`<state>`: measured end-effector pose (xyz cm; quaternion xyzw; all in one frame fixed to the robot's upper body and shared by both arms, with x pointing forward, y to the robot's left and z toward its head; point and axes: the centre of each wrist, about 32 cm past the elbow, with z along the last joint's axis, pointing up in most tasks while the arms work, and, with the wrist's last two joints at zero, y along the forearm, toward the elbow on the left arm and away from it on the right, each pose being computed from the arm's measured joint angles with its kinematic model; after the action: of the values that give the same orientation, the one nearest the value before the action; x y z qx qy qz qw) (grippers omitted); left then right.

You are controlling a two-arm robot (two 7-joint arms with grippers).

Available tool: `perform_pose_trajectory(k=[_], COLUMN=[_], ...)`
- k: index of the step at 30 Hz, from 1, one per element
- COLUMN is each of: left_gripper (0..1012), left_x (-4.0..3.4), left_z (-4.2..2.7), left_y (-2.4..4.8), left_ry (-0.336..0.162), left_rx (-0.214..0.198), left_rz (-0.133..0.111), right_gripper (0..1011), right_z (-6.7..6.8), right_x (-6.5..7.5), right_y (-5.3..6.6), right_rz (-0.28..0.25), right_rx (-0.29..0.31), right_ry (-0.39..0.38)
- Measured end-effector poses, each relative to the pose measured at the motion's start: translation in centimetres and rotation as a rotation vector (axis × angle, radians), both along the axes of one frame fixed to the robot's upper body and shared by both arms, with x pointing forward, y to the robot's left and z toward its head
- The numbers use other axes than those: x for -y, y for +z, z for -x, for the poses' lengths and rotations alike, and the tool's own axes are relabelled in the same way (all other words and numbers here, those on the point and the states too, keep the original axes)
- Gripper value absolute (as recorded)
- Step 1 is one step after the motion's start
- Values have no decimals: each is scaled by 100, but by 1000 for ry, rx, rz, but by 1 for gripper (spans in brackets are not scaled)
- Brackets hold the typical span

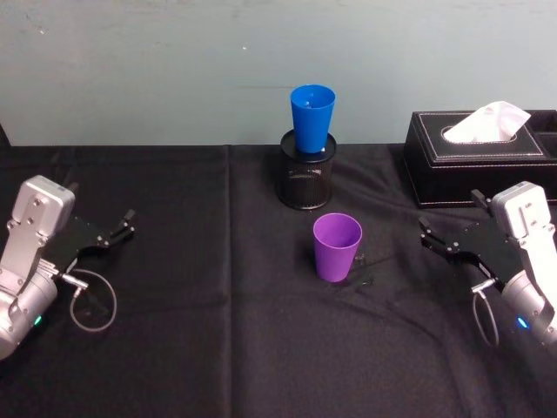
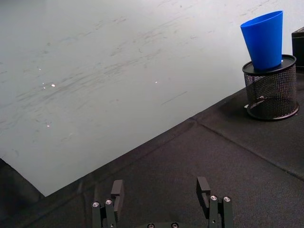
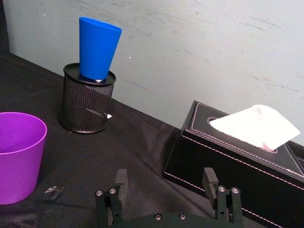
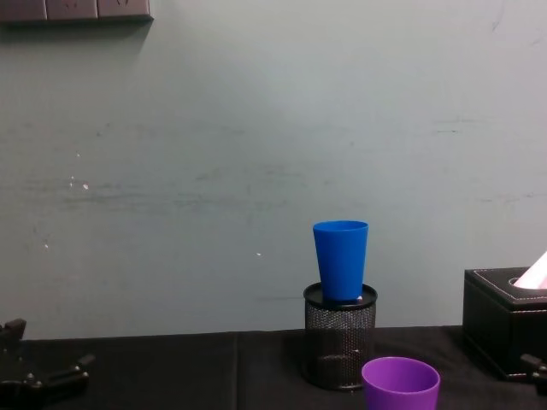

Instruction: Pick up one cup with a gripper and tap it against the other cup.

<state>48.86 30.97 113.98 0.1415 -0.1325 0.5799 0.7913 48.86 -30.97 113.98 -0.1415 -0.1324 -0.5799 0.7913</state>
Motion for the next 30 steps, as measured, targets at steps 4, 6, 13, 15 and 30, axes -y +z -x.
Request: perform_pose_trajectory(k=[4, 6, 13, 15, 30], left_gripper=[1000, 1000, 1000, 1000, 1000], left_x=[0, 0, 0, 0, 0], left_z=[0, 0, 0, 0, 0], left_y=[0, 0, 0, 0, 0], left_ry=[0, 0, 0, 0, 0], left_rx=[0, 0, 0, 0, 0], left_rz=[0, 0, 0, 0, 0], right_gripper=[1003, 1003, 1003, 1003, 1003], right_z=[0, 0, 0, 0, 0], right_x=[0, 0, 0, 0, 0], right_y=[0, 0, 0, 0, 0], right_rz=[0, 0, 0, 0, 0], right_rx=[0, 0, 0, 0, 0], right_ry=[0, 0, 0, 0, 0])
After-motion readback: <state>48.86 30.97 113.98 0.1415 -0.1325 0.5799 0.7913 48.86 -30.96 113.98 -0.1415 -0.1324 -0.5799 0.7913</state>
